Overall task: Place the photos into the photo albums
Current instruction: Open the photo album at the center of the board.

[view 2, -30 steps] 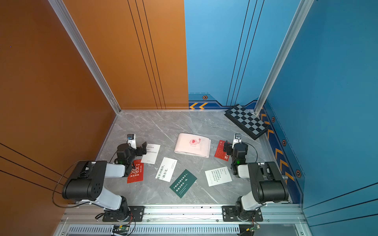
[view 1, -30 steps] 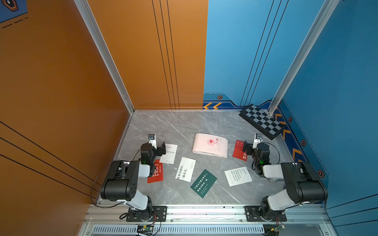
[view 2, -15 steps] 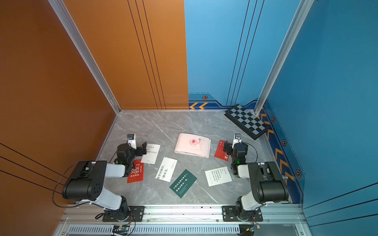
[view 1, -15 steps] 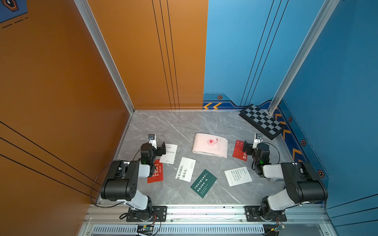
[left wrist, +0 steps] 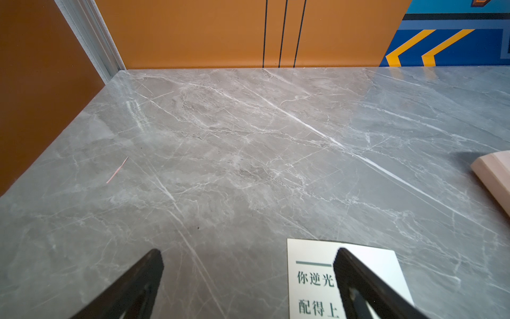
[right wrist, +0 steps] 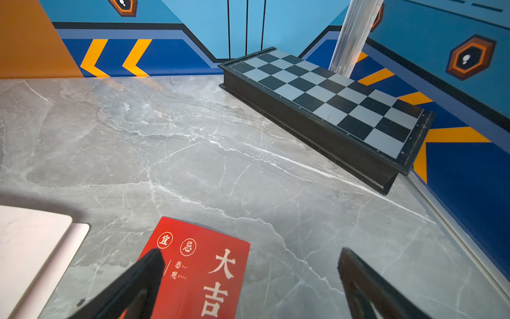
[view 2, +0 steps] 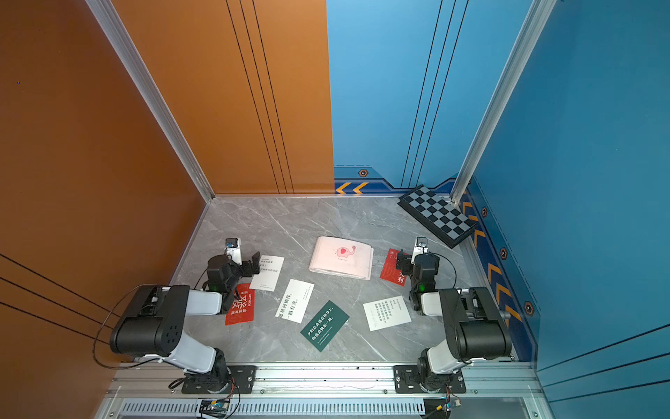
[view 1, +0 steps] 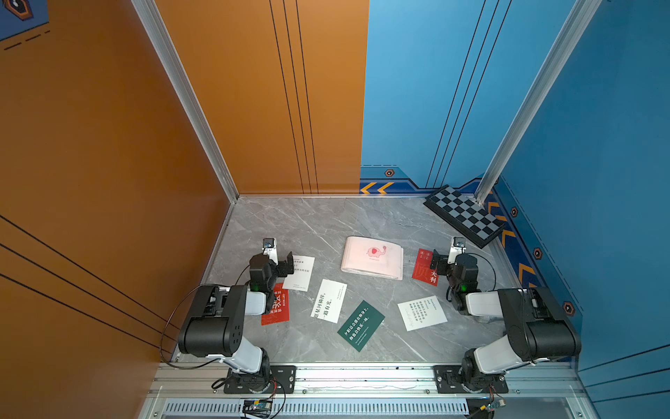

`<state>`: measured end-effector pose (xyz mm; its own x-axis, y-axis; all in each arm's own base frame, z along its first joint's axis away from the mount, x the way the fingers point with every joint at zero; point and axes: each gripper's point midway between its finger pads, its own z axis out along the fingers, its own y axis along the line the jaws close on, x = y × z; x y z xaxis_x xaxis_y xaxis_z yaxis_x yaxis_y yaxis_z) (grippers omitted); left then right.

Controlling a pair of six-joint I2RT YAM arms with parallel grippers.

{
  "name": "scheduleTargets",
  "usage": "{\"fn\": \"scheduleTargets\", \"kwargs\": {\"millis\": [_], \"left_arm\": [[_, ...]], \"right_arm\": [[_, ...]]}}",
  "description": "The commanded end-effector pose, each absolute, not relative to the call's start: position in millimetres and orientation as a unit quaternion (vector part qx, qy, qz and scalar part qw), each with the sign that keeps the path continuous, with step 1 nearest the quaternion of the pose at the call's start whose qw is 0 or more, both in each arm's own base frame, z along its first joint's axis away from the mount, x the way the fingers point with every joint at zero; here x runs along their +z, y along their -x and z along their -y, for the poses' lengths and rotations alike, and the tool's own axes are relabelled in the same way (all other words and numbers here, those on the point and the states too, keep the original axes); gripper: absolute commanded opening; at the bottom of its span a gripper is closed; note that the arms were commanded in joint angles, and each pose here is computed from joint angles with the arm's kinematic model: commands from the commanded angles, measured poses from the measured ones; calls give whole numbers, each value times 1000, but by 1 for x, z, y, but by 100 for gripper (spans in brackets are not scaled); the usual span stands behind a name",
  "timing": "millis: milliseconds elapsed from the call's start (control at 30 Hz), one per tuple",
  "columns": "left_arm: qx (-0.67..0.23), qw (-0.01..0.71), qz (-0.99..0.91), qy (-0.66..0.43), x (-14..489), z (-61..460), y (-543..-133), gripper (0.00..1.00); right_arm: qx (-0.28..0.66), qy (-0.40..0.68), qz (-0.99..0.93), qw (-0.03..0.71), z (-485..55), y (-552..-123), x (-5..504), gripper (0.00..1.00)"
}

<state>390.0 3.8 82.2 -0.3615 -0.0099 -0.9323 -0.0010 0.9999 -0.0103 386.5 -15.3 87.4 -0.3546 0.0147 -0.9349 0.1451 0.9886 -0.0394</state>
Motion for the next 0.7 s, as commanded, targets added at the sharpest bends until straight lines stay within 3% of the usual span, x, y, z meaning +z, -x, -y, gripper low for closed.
{"fn": "scheduleTargets", "kwargs": {"millis": [0,667], "left_arm": [[-1,576,-817,-4,90,-2,-397,99],[45,580,-813,28,96,-13,-395,99]], "right_arm": [[-50,-55,-814,576,14,-392,93,100],[-60,-63,-811,579,17,-391,96,100]]}}
